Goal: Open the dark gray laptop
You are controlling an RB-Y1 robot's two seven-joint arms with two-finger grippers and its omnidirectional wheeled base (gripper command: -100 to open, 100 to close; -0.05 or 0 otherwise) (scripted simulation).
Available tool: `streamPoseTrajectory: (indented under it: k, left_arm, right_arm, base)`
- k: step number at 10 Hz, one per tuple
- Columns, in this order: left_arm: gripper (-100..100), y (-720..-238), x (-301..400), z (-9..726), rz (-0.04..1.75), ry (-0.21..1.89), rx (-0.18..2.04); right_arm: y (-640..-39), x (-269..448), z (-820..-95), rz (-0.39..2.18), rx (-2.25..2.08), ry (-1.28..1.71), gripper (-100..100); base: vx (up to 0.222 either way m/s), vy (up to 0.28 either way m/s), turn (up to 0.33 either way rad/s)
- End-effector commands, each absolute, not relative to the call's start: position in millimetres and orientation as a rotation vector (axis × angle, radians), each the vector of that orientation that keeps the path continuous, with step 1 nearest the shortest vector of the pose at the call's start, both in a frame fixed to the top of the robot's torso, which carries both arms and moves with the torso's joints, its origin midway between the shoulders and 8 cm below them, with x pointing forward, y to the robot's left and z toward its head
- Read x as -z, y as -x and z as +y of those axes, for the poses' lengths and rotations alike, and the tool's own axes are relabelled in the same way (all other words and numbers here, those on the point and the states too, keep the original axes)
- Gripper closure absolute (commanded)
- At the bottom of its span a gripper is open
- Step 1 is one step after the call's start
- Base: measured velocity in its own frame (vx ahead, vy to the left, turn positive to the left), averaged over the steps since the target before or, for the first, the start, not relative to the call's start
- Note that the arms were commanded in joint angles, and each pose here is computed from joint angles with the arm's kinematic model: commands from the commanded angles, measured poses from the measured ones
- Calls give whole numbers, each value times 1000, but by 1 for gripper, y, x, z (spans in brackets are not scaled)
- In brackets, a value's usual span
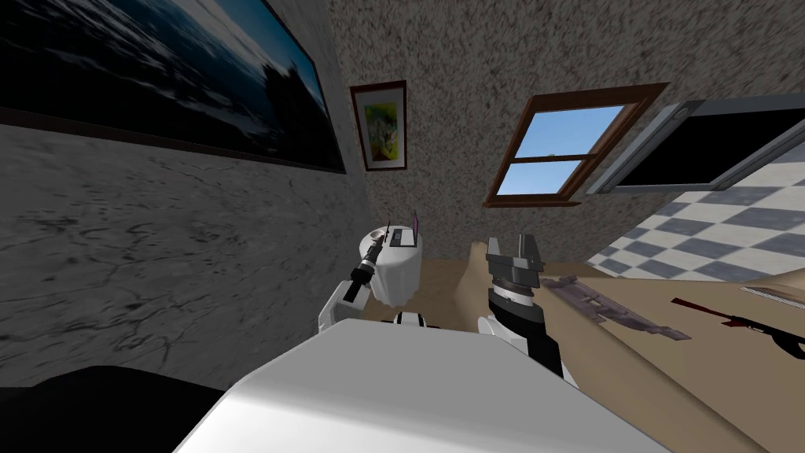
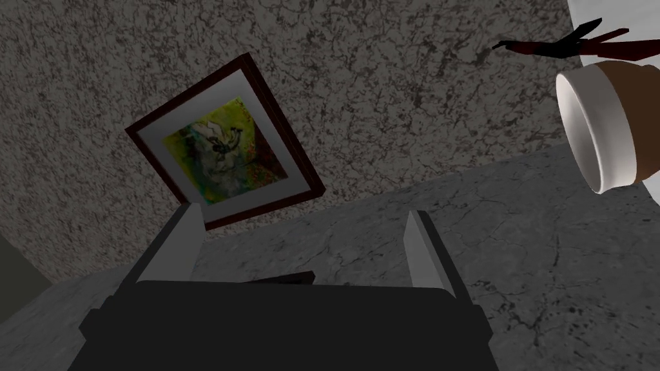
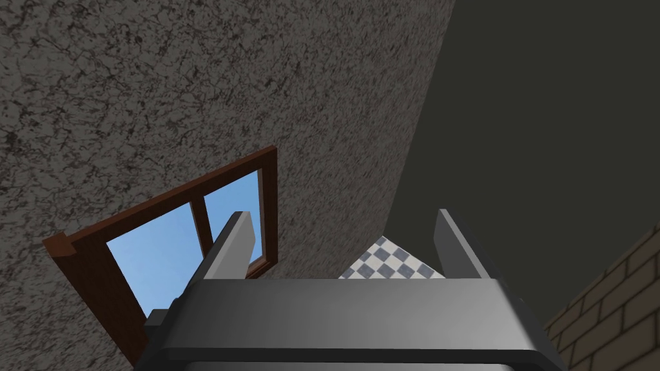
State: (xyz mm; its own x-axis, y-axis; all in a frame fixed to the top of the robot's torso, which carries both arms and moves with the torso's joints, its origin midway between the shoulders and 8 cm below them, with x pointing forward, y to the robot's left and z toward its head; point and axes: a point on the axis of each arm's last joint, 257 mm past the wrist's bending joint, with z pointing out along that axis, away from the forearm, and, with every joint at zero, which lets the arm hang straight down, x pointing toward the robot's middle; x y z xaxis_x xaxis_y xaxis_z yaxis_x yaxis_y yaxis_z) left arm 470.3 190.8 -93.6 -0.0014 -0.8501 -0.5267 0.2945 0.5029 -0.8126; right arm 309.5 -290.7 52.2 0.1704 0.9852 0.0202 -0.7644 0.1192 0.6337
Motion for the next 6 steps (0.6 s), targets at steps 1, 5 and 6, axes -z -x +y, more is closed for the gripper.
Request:
streamPoseTrajectory:
  k: [1,5,6]
  left_arm:
    - [-100,-480,101,187,1305,552,933]
    - [-100,-503,119,179,1390,521,809]
    - [-100,-509,121,176,1403,509,781]
  right_arm:
    - [-310,-52,-291,463,-1347,-583,0]
    - [-310,-52,-291,463,-1347,-583,0]
    - [-310,-52,-291,463,-1347,-583,0]
  base:
    - [51,-53,2]
    - [58,-78,3]
    - [77,-104,5]
